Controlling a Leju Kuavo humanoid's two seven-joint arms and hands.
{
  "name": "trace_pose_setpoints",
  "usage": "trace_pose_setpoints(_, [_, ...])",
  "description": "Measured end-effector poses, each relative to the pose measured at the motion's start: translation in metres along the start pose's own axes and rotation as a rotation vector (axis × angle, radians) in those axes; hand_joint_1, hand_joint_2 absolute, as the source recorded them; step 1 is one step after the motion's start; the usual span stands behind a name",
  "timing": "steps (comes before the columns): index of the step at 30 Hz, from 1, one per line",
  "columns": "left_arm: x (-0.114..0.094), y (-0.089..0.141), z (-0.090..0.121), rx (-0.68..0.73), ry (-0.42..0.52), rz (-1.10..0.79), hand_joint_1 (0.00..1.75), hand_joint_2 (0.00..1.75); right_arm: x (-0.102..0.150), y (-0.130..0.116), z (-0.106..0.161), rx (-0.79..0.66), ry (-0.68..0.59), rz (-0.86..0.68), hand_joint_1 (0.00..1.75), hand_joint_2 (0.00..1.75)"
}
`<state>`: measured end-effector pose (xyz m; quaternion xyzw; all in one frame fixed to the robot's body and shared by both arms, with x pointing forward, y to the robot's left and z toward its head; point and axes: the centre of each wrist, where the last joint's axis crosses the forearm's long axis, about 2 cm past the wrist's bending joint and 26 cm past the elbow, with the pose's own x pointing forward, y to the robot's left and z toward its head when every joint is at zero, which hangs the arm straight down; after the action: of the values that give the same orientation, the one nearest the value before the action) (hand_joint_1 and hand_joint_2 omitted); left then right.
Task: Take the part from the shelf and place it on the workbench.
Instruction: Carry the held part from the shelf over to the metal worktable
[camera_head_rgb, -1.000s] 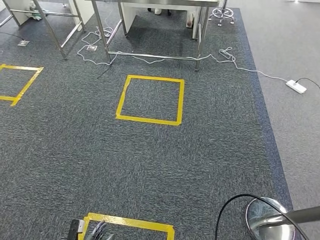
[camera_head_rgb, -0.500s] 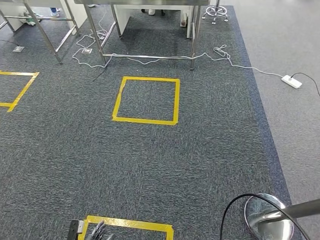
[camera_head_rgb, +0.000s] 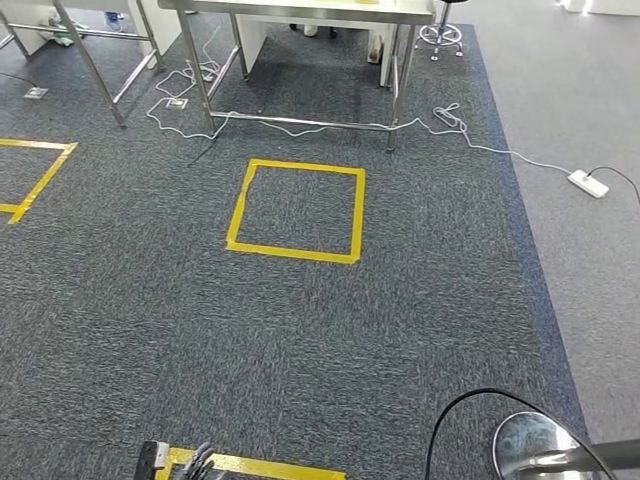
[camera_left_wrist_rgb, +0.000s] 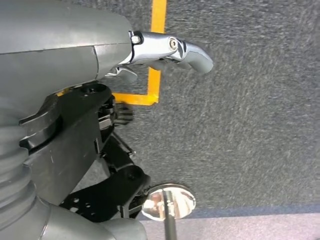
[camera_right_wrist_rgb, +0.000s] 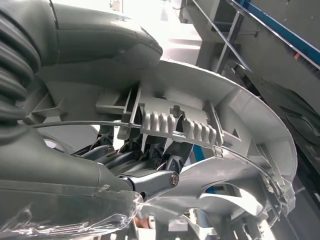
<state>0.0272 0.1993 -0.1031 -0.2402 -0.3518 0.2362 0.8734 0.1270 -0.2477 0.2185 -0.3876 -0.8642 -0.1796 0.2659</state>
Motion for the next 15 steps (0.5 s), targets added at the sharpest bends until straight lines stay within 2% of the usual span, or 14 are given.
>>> trace_pose_setpoints(15, [0.0028,-0.0010,-0.0029,0.019,-0.006,-0.014,0.00,1.75,0.0004,0.0002,-0.0007,-0.001,-0.003,-0.001,1.75,1.75])
